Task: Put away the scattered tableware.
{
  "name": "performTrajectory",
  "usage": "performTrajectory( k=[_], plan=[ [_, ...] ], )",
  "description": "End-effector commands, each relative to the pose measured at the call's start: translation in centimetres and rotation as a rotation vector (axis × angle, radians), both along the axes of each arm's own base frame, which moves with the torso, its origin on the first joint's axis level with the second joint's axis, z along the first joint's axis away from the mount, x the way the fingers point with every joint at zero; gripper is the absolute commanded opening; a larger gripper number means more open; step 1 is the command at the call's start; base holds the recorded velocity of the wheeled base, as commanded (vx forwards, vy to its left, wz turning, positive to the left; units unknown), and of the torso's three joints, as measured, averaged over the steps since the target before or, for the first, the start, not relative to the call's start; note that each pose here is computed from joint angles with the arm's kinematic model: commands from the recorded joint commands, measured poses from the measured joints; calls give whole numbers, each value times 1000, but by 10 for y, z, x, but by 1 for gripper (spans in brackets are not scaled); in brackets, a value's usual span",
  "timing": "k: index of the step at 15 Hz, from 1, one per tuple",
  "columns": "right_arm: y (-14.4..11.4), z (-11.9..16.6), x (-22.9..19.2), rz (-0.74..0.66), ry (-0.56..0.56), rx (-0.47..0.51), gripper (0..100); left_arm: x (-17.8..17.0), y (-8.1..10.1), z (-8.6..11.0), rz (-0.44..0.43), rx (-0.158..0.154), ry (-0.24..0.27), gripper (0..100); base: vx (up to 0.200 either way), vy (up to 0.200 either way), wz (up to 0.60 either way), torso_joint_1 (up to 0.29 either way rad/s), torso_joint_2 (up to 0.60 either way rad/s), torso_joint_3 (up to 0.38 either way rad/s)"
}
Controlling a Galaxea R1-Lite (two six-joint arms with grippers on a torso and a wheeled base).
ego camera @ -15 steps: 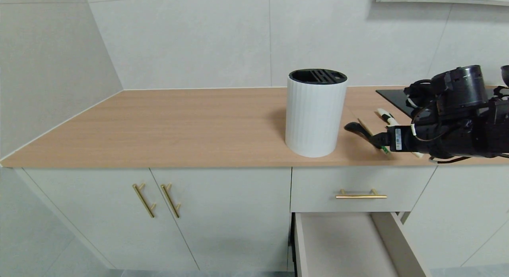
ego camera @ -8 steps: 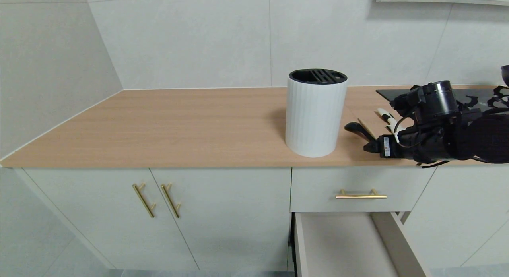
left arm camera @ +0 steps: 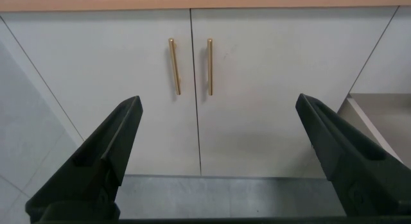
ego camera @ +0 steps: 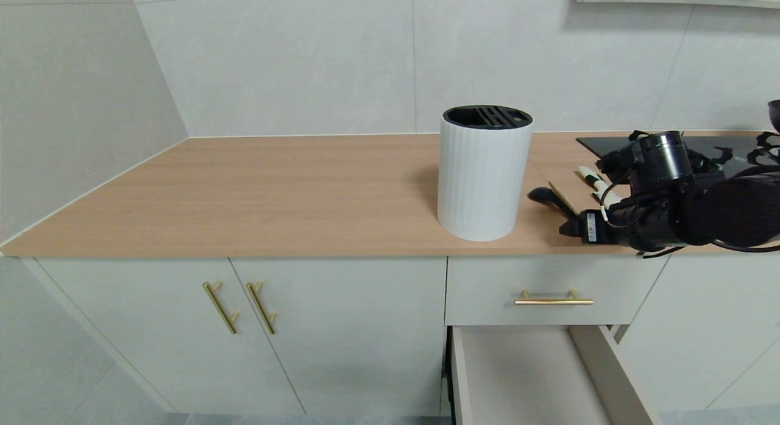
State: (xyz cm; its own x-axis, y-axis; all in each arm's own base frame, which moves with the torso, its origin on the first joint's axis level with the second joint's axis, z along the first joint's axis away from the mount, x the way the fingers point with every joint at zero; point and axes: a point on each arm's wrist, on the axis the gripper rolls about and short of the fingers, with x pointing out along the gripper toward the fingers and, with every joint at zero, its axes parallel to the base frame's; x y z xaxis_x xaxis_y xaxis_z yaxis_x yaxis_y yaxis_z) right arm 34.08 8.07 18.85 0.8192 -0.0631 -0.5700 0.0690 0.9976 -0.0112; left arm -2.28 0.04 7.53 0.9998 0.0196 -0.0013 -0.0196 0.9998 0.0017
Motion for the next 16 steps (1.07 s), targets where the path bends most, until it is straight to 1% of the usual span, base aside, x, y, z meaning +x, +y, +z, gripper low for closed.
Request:
performTrajectory(
  k=[1,10,11,13,14,15,16],
  plan=[
    [1,-4,2,0,12,-2,0,0,0,0,0,0,0,100,0,0,0,0,0,0],
    [0,1,-1,-10,-3,-4,0,0,0,0,0,0,0,100,0,0,0,0,0,0],
    [-2,8,-5,-27,-24,-11,0,0,0,0,0,0,0,100,0,0,0,0,0,0],
    [-10,44,-41,-39,-119,2,0,0,0,0,0,0,0,100,0,0,0,0,0,0],
    [-13,55,-56,-37,-148,11,0,0,0,0,0,0,0,100,0,0,0,0,0,0],
    [-22,76,-89,-35,-186,23,0,0,0,0,0,0,0,100,0,0,0,0,0,0],
    [-27,86,-112,-23,-186,29,0,0,0,0,0,0,0,100,0,0,0,0,0,0]
  ],
)
